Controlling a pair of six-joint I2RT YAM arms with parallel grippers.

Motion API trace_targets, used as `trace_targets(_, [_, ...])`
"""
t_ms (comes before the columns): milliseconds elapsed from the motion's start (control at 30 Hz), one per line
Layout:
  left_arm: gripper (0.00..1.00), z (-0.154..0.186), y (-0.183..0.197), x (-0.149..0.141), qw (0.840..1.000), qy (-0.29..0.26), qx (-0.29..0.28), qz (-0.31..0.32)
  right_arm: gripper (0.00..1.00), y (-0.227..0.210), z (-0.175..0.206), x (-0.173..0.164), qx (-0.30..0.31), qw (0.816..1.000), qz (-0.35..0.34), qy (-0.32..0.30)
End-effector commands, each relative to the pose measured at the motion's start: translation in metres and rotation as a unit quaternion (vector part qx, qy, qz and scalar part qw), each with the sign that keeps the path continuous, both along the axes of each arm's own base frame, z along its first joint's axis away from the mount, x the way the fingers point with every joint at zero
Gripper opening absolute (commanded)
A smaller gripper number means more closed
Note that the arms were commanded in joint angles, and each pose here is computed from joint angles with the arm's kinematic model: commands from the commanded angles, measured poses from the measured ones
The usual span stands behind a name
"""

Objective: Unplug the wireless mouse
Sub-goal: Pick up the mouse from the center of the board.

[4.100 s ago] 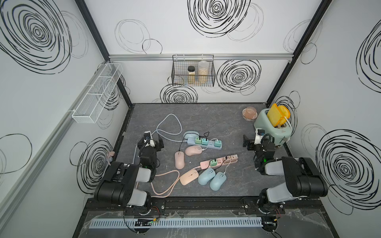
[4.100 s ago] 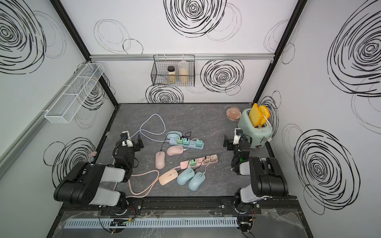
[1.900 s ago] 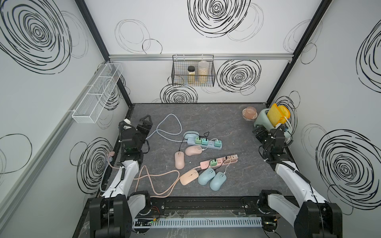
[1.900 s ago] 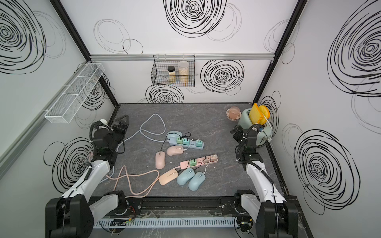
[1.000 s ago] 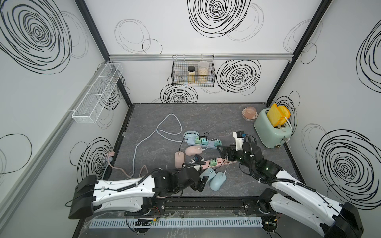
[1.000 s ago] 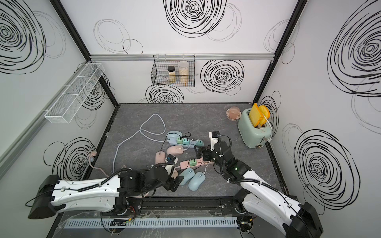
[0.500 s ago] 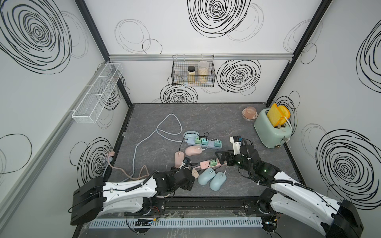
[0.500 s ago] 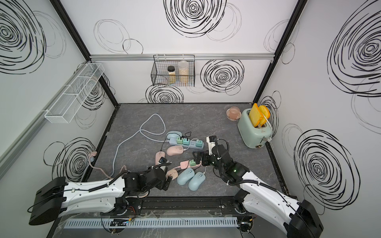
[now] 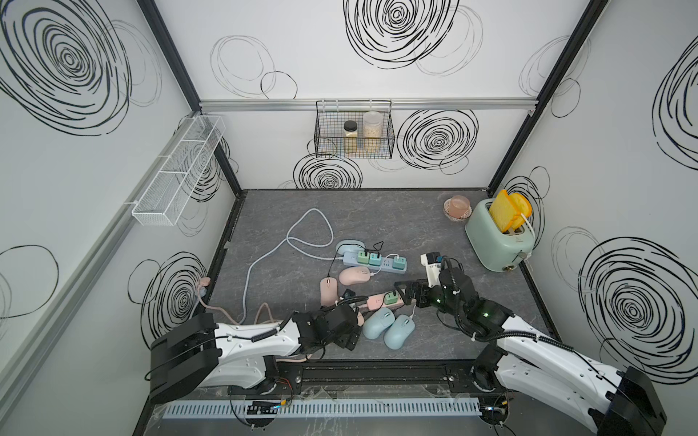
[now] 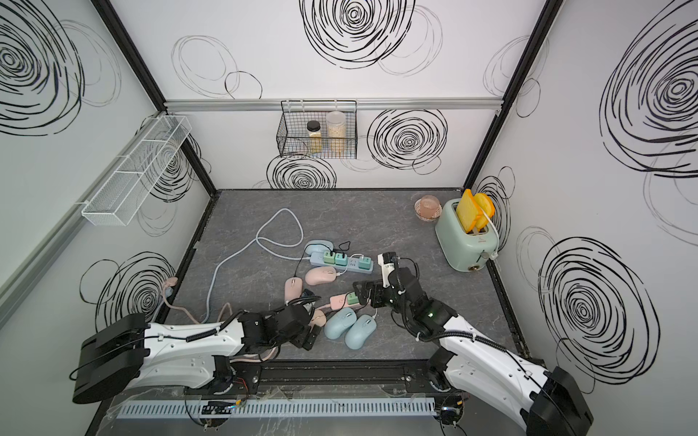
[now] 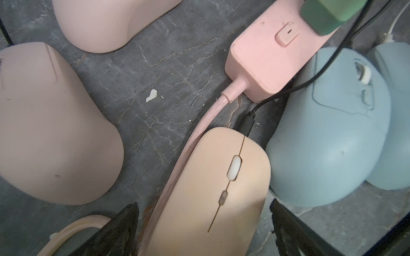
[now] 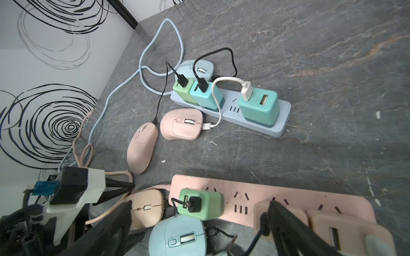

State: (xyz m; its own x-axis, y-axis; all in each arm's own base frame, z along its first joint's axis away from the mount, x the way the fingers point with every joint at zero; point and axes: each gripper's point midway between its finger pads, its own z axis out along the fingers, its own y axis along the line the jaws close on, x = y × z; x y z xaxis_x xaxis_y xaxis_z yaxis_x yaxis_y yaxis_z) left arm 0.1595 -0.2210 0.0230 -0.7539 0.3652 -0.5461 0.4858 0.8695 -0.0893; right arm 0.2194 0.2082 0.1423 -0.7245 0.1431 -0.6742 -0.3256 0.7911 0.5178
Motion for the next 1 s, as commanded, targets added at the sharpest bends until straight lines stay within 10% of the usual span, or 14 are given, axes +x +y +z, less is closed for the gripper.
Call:
trace_targets(0, [0.98,0.009,-0.019,0.001,1.0,-0.009,-0.014,-0.023,0.98,-0.002,0.003,-0.001,0.006,1.0,-0.005,-0.003])
trace_targets(967, [0.88,-0.009,-0.024,-0.029,0.999,0.014,0.014,-0.043,0.98,0.003,-0.002,0.0,0.004,1.0,-0.001,0.008])
